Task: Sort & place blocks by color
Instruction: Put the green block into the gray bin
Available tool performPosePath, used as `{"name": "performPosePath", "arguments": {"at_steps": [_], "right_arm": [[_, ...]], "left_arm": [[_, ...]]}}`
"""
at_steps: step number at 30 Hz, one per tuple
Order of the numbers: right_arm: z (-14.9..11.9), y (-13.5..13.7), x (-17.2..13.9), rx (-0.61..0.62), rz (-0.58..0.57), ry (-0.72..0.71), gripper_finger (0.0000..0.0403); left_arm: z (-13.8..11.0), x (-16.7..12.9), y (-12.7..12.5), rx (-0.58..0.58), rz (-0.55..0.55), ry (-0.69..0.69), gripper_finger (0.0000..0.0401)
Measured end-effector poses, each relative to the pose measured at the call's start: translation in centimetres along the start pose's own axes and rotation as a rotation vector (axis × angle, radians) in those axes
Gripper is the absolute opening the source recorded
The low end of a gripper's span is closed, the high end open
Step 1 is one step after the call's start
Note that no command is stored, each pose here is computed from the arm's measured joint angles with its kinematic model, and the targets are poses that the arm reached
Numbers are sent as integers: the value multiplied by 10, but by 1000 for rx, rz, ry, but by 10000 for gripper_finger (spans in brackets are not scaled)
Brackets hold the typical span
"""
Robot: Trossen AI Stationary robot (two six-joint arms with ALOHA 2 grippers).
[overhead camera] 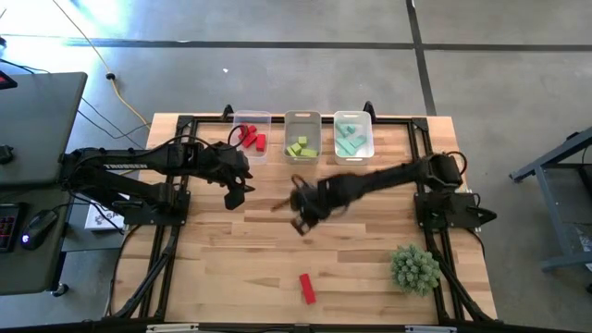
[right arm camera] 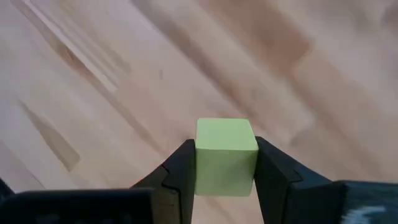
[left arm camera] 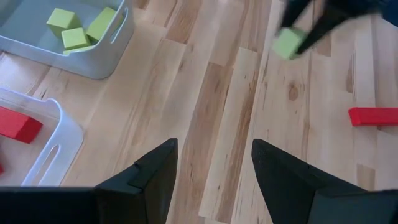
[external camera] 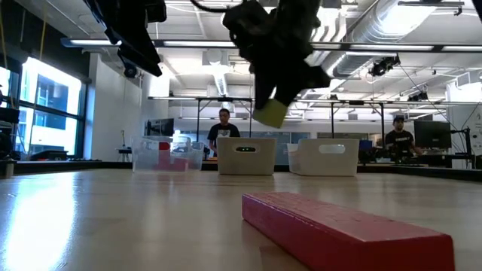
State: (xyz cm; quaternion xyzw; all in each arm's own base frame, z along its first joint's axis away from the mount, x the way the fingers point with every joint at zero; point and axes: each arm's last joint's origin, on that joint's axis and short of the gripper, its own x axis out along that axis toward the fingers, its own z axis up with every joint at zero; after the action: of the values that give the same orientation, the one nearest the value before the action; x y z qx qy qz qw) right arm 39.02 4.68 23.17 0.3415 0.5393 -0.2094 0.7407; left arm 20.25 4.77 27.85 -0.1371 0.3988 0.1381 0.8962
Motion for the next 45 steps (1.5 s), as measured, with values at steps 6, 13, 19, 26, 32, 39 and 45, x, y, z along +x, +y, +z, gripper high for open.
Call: {"name": "performPosePath", "arguments": {"at_steps": [6, 13, 19, 26, 32, 39, 45], "right_arm": [[48, -37, -14, -127, 35, -57, 101], [92, -80, -27, -234, 45, -155, 101], [122, -110, -34, -315, 32, -263, 101], [145, -134, -40, -372, -2, -373, 101], [157, -147, -36, -470, -95, -430, 101], [165, -165, -16, -471, -74, -357, 101], [163, -176, 5, -445, -84, -258, 101]], "left_arm": [[0, 0, 1, -60, 2, -1, 196], [0, 0, 1, -153, 6, -2, 196], [0, 0, 1, -203, 14, -5, 196], [1, 0, 3, -230, 62, -20, 196], [1, 0, 3, -230, 63, -20, 196], [1, 0, 3, -231, 68, -22, 196], [1, 0, 3, -229, 81, -26, 196]]}}
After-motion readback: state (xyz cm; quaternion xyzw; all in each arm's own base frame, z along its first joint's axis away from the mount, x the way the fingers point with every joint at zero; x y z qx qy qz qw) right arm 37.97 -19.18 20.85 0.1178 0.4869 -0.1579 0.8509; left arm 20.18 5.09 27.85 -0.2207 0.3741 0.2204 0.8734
